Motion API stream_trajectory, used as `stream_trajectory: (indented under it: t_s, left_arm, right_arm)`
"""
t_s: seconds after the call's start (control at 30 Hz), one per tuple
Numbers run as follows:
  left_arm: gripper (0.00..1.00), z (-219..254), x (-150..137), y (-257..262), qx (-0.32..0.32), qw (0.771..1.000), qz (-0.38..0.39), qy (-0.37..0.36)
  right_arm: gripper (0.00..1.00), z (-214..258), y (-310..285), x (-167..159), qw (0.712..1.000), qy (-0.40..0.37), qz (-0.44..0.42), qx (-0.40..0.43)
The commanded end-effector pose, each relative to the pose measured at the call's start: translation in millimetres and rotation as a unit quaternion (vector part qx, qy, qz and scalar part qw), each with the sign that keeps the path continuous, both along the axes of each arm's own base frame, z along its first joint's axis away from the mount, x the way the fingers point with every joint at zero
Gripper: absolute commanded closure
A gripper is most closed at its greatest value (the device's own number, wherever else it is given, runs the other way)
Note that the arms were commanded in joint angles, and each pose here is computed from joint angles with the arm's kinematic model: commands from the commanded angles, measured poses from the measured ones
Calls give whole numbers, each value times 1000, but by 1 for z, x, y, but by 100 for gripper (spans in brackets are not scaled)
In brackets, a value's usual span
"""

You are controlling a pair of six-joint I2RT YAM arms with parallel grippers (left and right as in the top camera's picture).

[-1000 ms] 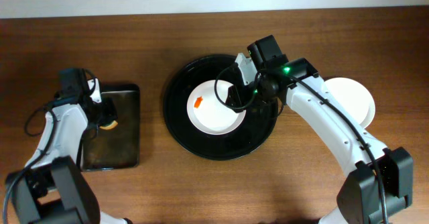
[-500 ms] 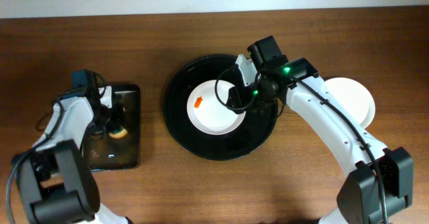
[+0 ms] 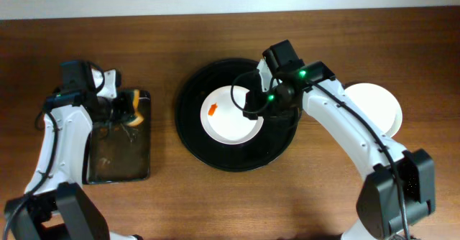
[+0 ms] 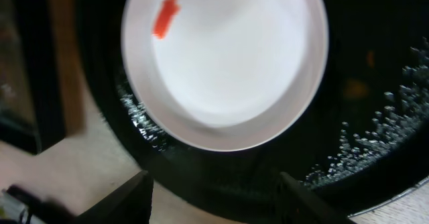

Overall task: Clean dirty plates on tray and stack at the side
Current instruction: 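Lift the plate with the right gripper and wipe it with the sponge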

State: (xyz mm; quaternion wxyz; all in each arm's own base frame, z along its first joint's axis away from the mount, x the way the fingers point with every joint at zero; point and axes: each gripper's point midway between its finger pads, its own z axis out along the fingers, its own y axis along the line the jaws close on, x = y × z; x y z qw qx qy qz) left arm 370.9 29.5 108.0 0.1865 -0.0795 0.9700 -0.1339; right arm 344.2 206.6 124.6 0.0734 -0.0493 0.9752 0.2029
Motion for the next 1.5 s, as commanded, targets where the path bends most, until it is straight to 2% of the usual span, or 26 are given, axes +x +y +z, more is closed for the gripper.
stream_trajectory:
  t_s: [0.0, 0.07, 0.13, 0.23, 0.37, 0.5, 0.57, 0.63, 0.73, 0.9, 0.93, 0.97, 1.07, 1.13, 1.17, 1.2, 1.27, 1.37, 1.47]
  left_arm:
    - [100, 32, 19, -72, -86, 990, -88, -67]
    - [100, 39, 29, -105, -83, 982, -134, -100]
    - [100, 37, 36, -138, -51, 976, -173, -120]
    - [100, 17, 39, -177, -44, 971, -204, -115]
    - [100, -20, 40, -212, -51, 966, -235, -92]
    - [100, -57, 30, -238, -54, 963, -259, -56]
    - [100, -62, 28, -241, -53, 962, -263, -51]
    - [100, -65, 28, -240, -52, 962, -263, -48]
    - [100, -73, 27, -240, -53, 964, -258, -37]
    - [100, -111, 19, -240, -47, 969, -241, 11]
    - [100, -118, 18, -232, -32, 975, -217, 25]
    - [100, -126, 19, -216, 0, 986, -160, 46]
    - [100, -128, 23, -206, 24, 990, -131, 48]
    - [100, -130, 23, -183, 86, 989, -107, 58]
    - [100, -131, 23, -175, 107, 987, -100, 59]
    - [100, -130, 28, -158, 159, 981, -98, 50]
    - [100, -128, 33, -147, 200, 973, -107, 38]
    - [100, -116, 40, -139, 236, 963, -124, 34]
    - [100, -89, 52, -143, 236, 964, -120, 34]
  right_arm:
    - [41, -19, -16, 11, 996, 14, -71, -45]
    - [42, -28, -19, 15, 994, 20, -87, -56]
    - [49, -46, -25, 19, 989, 37, -122, -79]
    - [57, -67, -27, 17, 986, 59, -124, -94]
    - [62, -100, -30, 12, 981, 95, -122, -117]
    - [78, -140, -33, 3, 974, 138, -118, -139]
    - [90, -140, -34, 4, 974, 135, -119, -140]
    - [96, -140, -35, 6, 974, 134, -118, -139]
    - [96, -140, -36, 6, 976, 129, -104, -142]
    - [96, -140, -36, 6, 977, 127, -93, -141]
    - [96, -140, -36, 6, 977, 128, -93, -140]
    - [96, -140, -36, 5, 977, 129, -93, -141]
    - [96, -140, -36, 5, 977, 129, -92, -141]
    - [96, -140, -36, 4, 977, 131, -92, -143]
    - [96, -140, -36, 4, 977, 131, -92, -142]
    - [96, -140, -36, 4, 977, 131, -92, -143]
    - [96, -140, -36, 3, 977, 132, -92, -143]
    - [96, -140, -36, 3, 977, 132, -92, -143]
    - [96, -140, -37, 2, 976, 134, -92, -144]
